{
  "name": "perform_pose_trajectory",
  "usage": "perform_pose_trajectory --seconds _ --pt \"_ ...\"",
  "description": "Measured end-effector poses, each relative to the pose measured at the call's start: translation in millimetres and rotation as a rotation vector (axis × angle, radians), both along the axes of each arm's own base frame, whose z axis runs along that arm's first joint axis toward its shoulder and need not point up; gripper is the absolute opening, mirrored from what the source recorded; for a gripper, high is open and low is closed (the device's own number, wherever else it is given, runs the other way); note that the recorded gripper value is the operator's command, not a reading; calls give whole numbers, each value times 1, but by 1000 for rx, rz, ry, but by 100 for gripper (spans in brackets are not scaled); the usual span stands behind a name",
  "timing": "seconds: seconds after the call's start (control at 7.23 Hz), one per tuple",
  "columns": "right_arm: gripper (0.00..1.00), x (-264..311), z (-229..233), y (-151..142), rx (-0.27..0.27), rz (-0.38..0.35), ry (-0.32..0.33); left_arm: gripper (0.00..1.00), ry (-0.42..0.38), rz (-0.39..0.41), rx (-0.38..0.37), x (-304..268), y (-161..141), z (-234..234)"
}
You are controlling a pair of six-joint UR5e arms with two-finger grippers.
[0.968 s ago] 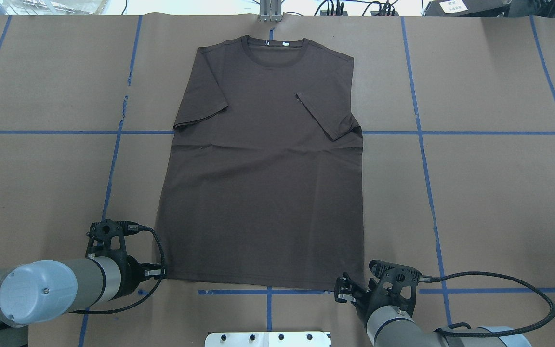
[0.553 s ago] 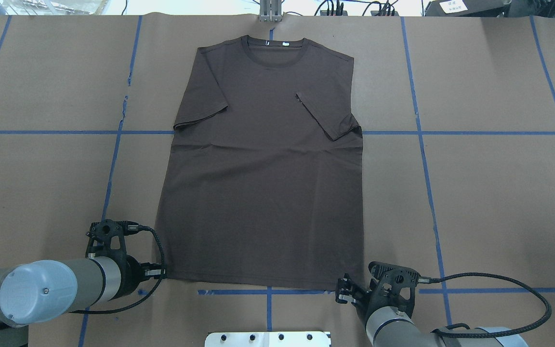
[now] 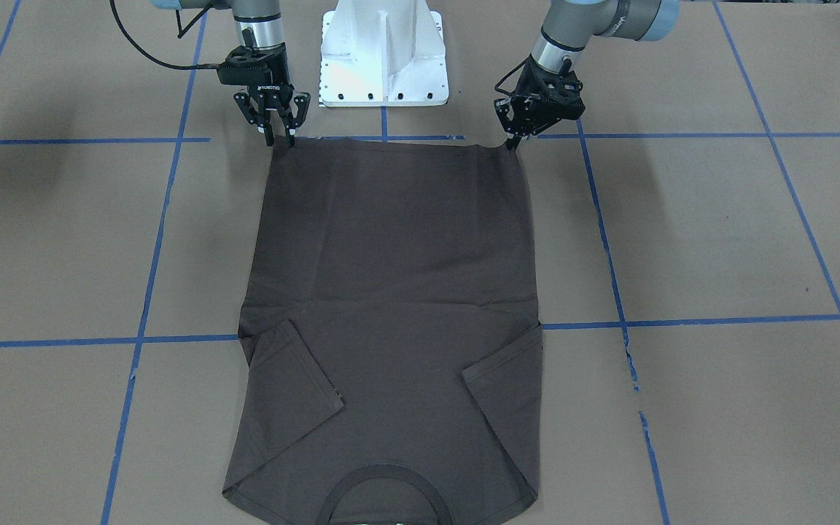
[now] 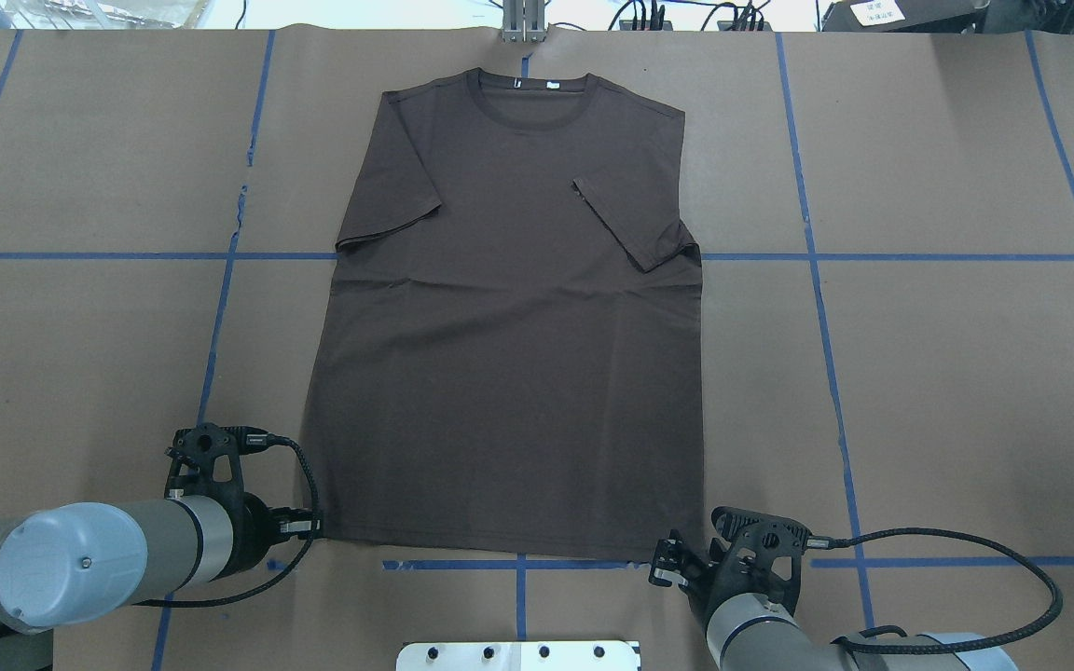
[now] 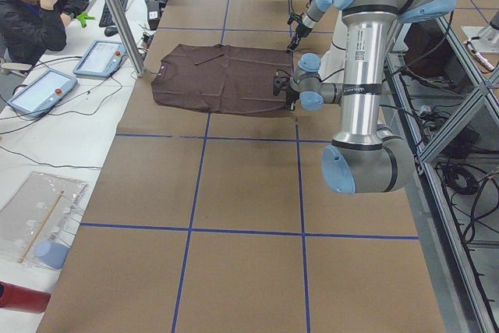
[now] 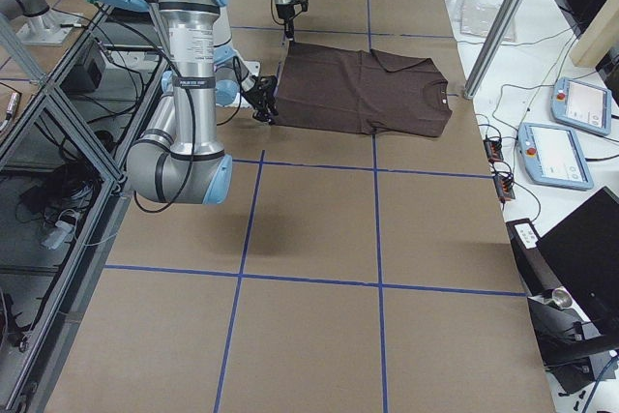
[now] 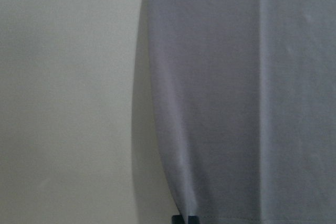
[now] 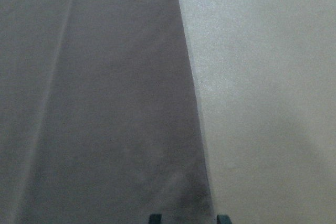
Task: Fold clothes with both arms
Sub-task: 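Grasp the hem corners with both grippers, adjusting the right gripper's grip, then lift the hem with both grippers and fold it toward the collar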
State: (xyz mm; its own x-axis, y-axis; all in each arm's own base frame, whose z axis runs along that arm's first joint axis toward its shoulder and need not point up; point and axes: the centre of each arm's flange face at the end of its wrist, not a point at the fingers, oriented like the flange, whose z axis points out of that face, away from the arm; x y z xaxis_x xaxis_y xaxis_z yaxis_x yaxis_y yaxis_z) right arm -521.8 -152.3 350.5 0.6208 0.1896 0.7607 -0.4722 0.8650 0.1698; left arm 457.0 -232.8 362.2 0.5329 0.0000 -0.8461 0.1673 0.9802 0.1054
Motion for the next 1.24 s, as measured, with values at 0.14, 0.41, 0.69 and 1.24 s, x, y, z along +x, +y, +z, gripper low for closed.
perform_pose_trajectory --seconds 0.14,0.41,0.69,1.24 --pt "0 0 -1 -1 0 1 -2 0 1 0 0 0 0 -1" --pt "0 3 -5 -3 0 4 -11 0 1 1 0 -1 0 -1" --pt "0 20 -22 -6 -3 4 -29 0 15 2 3 -5 1 -8" --pt "0 139 -126 4 -84 -91 -67 0 56 67 -86 -95 33 -118"
